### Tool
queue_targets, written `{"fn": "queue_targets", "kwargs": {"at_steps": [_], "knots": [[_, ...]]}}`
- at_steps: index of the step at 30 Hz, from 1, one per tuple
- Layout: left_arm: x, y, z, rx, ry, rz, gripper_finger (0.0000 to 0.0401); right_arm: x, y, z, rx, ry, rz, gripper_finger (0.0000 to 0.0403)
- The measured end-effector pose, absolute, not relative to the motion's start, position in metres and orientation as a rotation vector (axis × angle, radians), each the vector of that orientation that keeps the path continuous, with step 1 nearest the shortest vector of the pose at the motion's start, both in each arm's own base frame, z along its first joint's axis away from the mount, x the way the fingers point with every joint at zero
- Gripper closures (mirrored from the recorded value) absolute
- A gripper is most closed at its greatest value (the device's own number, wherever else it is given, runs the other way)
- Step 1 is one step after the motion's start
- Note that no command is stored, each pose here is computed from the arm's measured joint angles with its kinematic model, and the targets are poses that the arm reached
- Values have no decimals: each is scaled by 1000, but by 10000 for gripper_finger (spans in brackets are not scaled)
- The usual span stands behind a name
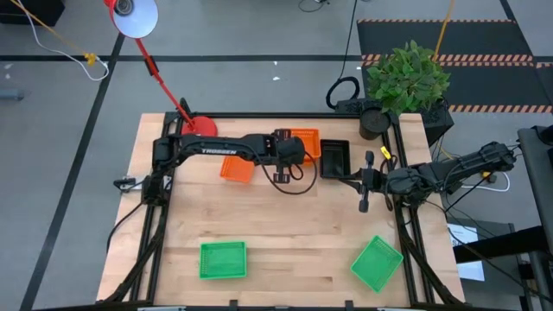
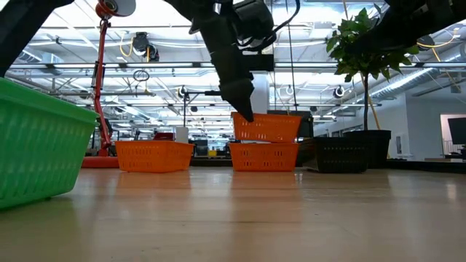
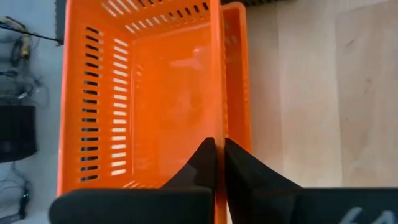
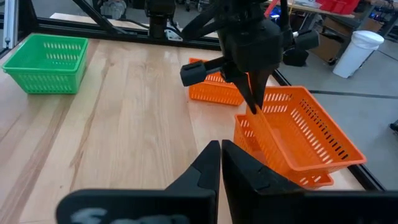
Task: Stack baskets by color
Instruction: Stack the bottom orange basket on top of the right orange basket
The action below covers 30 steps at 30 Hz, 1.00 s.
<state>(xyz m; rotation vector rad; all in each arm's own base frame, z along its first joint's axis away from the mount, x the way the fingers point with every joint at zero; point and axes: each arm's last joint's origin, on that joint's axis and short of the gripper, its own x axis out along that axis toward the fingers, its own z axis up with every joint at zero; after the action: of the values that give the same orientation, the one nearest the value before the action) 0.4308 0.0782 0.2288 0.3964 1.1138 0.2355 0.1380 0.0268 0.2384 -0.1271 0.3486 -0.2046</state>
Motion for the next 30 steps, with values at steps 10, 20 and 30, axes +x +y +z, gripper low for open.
{"fn": "queue_targets", "kwargs": {"at_steps": [10,20,30], "knots": [[434,80,218,381,1131,213,363,138,27,238,-129,348,-204,394],[434,81,214,357,1146,226,359,138,27,238,-127,348,-204,394],[433,82,213,371,1163,224,323,138,27,238,-127,349,-204,394]]}}
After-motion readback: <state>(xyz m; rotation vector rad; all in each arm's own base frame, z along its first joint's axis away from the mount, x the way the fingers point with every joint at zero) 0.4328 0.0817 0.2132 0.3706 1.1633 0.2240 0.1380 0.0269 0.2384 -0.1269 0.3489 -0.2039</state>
